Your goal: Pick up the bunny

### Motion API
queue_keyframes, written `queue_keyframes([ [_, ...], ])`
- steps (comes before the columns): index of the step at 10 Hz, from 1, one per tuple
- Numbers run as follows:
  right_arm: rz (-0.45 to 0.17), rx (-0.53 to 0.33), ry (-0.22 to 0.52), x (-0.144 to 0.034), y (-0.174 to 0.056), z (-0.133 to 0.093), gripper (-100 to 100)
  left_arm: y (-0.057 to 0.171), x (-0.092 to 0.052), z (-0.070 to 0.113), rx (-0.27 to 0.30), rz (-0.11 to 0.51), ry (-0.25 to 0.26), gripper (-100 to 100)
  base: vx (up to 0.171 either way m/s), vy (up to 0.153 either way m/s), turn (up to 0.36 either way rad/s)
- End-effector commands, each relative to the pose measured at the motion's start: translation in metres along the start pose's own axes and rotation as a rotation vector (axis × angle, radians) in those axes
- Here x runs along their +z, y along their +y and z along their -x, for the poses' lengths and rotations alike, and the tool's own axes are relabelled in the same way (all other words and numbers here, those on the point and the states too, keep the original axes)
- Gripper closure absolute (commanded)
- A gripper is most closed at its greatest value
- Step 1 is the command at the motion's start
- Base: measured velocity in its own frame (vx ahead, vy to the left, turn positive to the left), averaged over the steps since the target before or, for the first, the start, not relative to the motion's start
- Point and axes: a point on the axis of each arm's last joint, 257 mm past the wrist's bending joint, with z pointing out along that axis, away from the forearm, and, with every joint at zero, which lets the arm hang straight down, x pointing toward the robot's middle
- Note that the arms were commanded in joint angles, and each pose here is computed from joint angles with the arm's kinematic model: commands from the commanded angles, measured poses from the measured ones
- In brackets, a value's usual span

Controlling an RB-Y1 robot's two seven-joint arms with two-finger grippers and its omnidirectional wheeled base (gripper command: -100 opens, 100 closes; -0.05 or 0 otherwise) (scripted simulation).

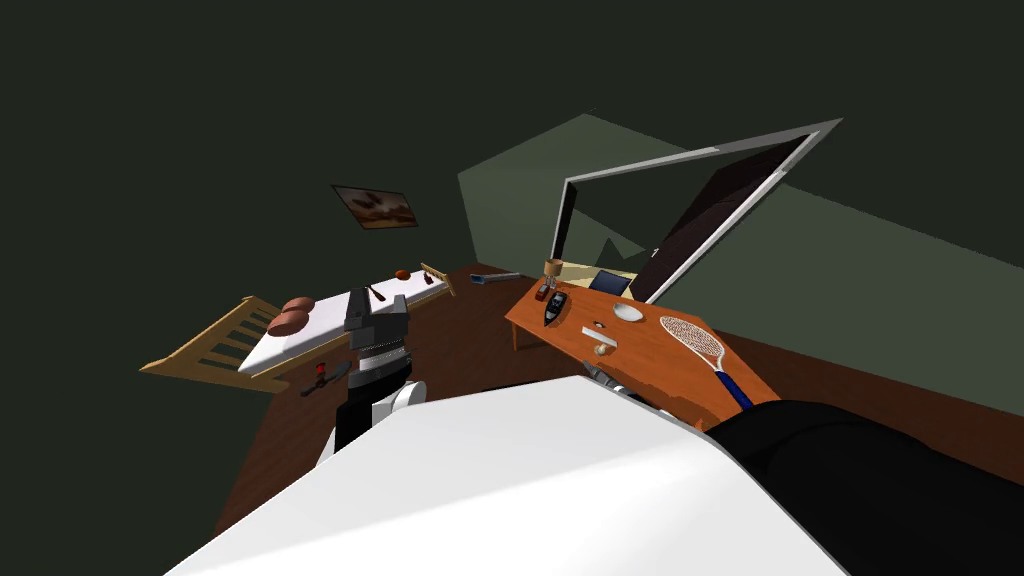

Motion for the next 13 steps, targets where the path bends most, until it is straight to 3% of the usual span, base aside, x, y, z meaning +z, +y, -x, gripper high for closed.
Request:
queue_keyframes([
  [1, -0.061, -0.044, 0.024, -0.006, -0.032, 0.002, -100, 0.000, 0.000, 0.000, 0.000, 0.000, 0.000, 0, 0.092, 0.043, 0.074],
  [3, -0.072, -0.044, 0.027, -0.007, -0.037, 0.000, -100, 0.000, 0.000, 0.000, 0.000, 0.000, 0.000, 0, 0.053, 0.011, 0.026],
  [4, -0.129, -0.080, 0.050, -0.017, -0.064, 0.000, -100, 0.000, 0.000, 0.000, 0.000, 0.000, 0.000, 0, 0.055, 0.003, 0.088],
  [5, -0.129, -0.080, 0.050, -0.017, -0.064, 0.000, -100, 0.000, 0.000, 0.000, 0.000, 0.000, 0.000, 0, 0.071, 0.014, 0.055],
  [9, -0.327, -0.205, 0.121, -0.060, -0.156, 0.012, -100, 0.000, 0.000, 0.000, 0.000, 0.000, 0.000, 0, 0.142, 0.032, 0.105],
  [13, -0.467, -0.294, 0.163, -0.098, -0.215, 0.033, -100, 0.000, 0.000, 0.000, 0.000, 0.000, 0.000, 0, 0.164, 0.016, 0.080],
])
